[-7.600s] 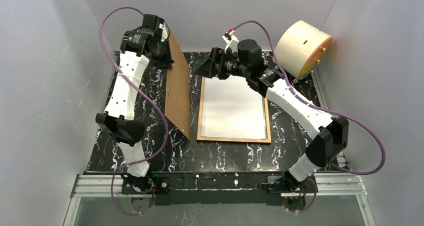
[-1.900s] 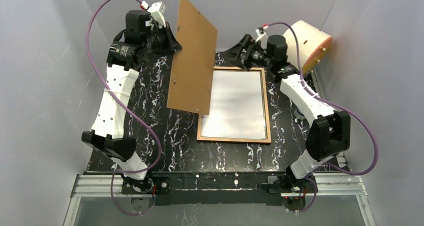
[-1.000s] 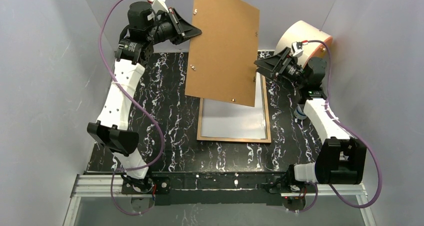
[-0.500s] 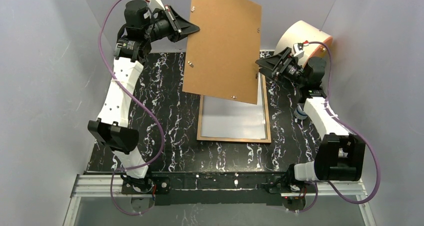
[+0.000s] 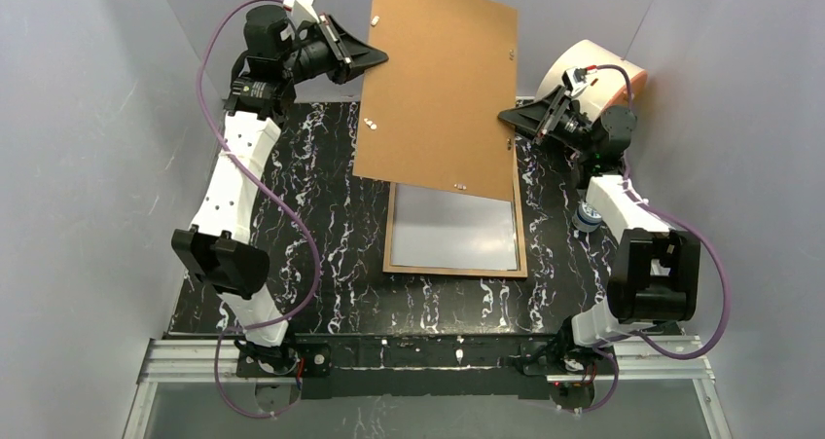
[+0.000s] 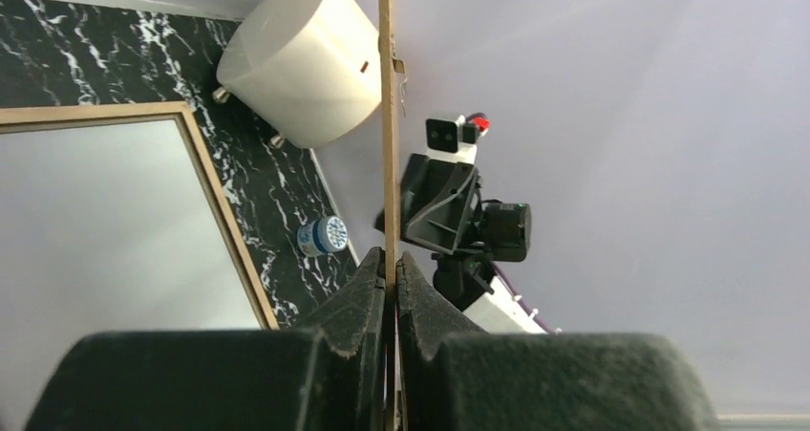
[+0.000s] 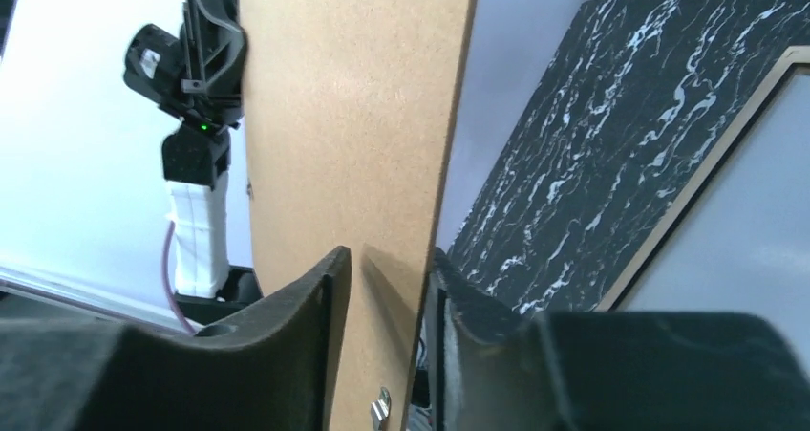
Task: Put the photo into the frame
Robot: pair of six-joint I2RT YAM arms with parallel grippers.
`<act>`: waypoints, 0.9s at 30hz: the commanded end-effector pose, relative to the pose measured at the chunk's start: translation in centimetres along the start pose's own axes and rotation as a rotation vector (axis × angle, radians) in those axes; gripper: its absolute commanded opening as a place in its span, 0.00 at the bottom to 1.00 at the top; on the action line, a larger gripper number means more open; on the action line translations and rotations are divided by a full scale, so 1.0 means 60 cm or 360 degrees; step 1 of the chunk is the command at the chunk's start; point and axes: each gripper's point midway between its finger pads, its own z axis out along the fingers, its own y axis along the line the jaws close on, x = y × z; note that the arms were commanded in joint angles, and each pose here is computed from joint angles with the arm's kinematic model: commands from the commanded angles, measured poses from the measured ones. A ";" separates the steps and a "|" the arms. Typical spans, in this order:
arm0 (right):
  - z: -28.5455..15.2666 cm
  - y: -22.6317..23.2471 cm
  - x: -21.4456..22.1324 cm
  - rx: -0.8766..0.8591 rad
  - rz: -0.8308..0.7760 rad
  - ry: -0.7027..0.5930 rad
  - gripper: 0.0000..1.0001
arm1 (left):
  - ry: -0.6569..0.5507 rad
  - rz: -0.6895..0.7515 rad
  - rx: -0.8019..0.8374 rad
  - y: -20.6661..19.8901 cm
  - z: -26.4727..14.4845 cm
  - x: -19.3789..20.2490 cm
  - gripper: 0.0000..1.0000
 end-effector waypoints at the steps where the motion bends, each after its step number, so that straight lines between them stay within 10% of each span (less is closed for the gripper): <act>1: -0.003 0.076 -0.004 -0.0171 -0.0214 0.0049 0.32 | -0.0036 0.0058 0.0089 -0.035 -0.018 -0.005 0.00; 5: -0.006 0.070 0.005 -0.0160 -0.0168 0.0056 0.01 | -0.0027 0.0040 -0.0018 0.004 -0.015 0.006 0.09; 27: -0.057 -0.053 0.063 0.0331 0.0154 -0.0005 0.01 | 0.0286 -0.0032 -0.0557 0.289 -0.027 0.175 0.69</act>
